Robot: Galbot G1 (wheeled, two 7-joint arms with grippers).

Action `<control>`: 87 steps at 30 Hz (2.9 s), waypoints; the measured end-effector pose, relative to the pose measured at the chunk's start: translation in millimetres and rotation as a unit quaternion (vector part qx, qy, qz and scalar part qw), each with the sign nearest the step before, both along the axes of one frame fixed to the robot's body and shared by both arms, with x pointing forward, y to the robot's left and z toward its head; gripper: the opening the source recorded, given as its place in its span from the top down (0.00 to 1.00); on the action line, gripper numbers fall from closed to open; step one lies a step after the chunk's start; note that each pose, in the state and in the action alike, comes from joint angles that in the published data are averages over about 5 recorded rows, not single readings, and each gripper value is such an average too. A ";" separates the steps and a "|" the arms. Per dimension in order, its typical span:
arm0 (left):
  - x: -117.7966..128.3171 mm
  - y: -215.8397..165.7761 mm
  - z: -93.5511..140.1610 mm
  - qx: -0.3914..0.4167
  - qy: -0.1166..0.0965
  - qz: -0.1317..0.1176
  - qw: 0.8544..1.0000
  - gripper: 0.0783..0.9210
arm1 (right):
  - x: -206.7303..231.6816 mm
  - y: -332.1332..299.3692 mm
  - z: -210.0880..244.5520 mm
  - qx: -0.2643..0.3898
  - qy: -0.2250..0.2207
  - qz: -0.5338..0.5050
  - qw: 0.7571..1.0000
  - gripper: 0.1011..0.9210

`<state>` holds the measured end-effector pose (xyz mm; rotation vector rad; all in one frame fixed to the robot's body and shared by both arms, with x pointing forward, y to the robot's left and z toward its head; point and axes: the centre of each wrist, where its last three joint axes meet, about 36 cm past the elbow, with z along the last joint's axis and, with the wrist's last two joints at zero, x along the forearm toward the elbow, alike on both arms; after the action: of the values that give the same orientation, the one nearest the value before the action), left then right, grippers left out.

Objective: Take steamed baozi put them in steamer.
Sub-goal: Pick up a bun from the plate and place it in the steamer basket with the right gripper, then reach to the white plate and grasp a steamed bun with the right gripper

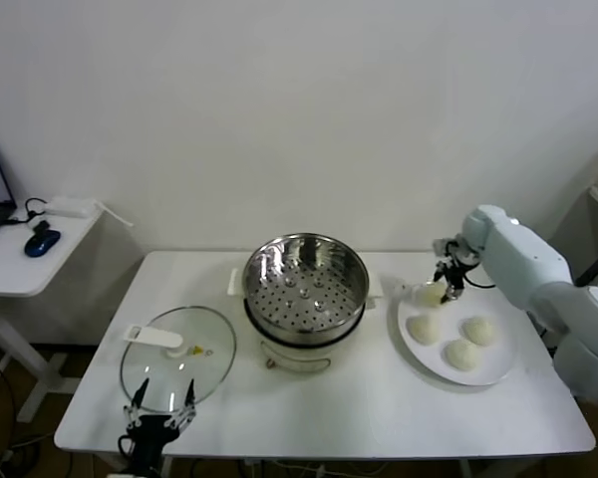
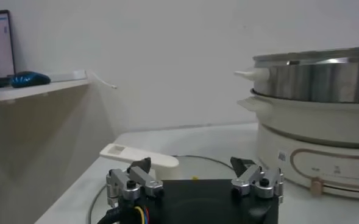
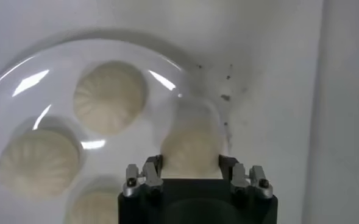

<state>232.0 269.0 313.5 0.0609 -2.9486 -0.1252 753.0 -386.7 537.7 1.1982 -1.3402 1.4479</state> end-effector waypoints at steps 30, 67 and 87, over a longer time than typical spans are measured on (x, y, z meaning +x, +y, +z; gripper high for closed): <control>-4.5 -6.8 1.6 0.005 -0.013 0.008 1.000 0.12 | -16.4 257.3 162.3 0.022 -0.107 0.491 0.864 0.37; -1.3 -12.7 -8.9 0.004 -0.010 0.007 1.000 0.12 | 21.7 290.0 68.9 0.013 -0.079 0.560 0.825 0.34; -3.2 -13.1 -6.3 0.007 -0.008 0.007 1.000 0.12 | 20.1 276.1 93.7 0.028 -0.074 0.555 0.828 0.12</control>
<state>228.8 255.9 307.2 0.0842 -2.9637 -0.1430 773.1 -110.6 631.3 2.1110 -0.7160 2.3140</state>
